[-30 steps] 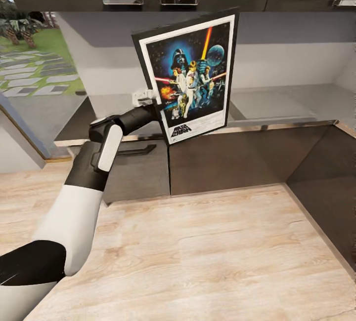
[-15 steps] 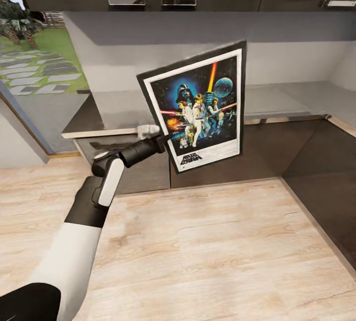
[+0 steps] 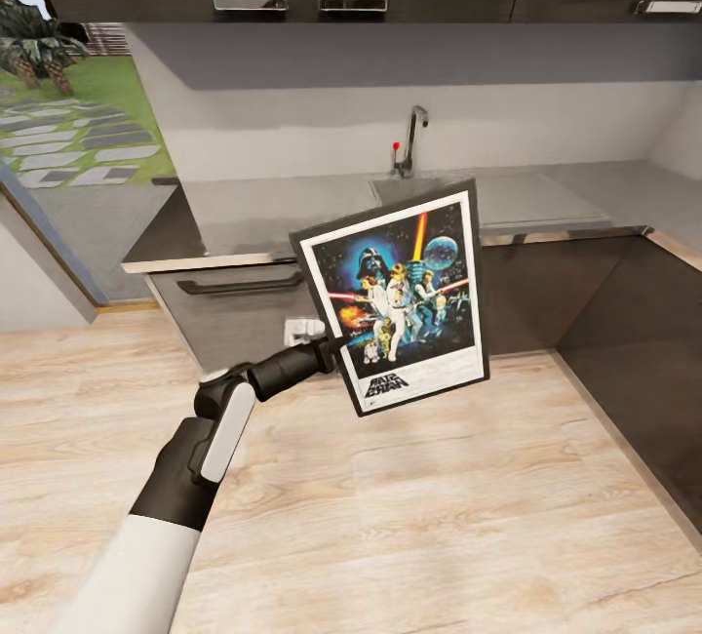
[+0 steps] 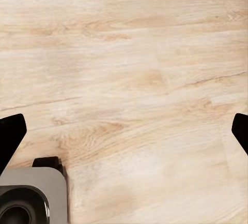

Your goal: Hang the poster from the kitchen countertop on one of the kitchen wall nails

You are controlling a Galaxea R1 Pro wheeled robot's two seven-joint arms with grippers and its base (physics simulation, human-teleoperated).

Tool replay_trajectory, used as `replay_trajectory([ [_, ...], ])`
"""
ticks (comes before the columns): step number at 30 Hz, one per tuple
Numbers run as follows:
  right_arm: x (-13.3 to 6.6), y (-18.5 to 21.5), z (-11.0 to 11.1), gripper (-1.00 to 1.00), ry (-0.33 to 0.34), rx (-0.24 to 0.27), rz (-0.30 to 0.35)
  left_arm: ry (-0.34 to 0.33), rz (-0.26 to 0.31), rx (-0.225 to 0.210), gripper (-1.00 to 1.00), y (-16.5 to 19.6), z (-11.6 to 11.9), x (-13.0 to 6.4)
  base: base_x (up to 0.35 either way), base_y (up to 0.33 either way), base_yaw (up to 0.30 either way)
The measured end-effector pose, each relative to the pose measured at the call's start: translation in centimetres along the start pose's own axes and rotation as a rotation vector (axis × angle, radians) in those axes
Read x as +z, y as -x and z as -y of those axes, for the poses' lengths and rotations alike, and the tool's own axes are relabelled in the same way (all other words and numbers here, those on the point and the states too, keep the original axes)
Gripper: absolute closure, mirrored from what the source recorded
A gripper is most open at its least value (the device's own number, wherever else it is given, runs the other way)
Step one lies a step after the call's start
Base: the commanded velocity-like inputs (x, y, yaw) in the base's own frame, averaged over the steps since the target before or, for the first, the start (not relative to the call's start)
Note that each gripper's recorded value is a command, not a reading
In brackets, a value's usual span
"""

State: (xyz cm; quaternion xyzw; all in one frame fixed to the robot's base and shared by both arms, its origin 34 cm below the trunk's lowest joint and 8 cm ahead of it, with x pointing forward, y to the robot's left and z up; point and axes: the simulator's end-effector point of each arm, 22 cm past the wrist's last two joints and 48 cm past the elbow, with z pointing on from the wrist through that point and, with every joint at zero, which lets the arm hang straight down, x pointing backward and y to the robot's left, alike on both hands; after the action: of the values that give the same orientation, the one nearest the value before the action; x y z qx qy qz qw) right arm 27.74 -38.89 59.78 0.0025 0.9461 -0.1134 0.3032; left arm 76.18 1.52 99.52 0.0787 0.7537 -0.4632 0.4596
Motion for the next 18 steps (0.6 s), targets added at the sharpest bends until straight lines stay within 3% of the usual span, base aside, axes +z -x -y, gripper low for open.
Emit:
replay_trajectory([
  [18,0.1,0.1,-0.1,-1.0,0.002,-0.001,0.002,0.032,-0.055,-0.08,1.0,-5.5,-1.0,-1.4,0.0,0.0,0.0],
])
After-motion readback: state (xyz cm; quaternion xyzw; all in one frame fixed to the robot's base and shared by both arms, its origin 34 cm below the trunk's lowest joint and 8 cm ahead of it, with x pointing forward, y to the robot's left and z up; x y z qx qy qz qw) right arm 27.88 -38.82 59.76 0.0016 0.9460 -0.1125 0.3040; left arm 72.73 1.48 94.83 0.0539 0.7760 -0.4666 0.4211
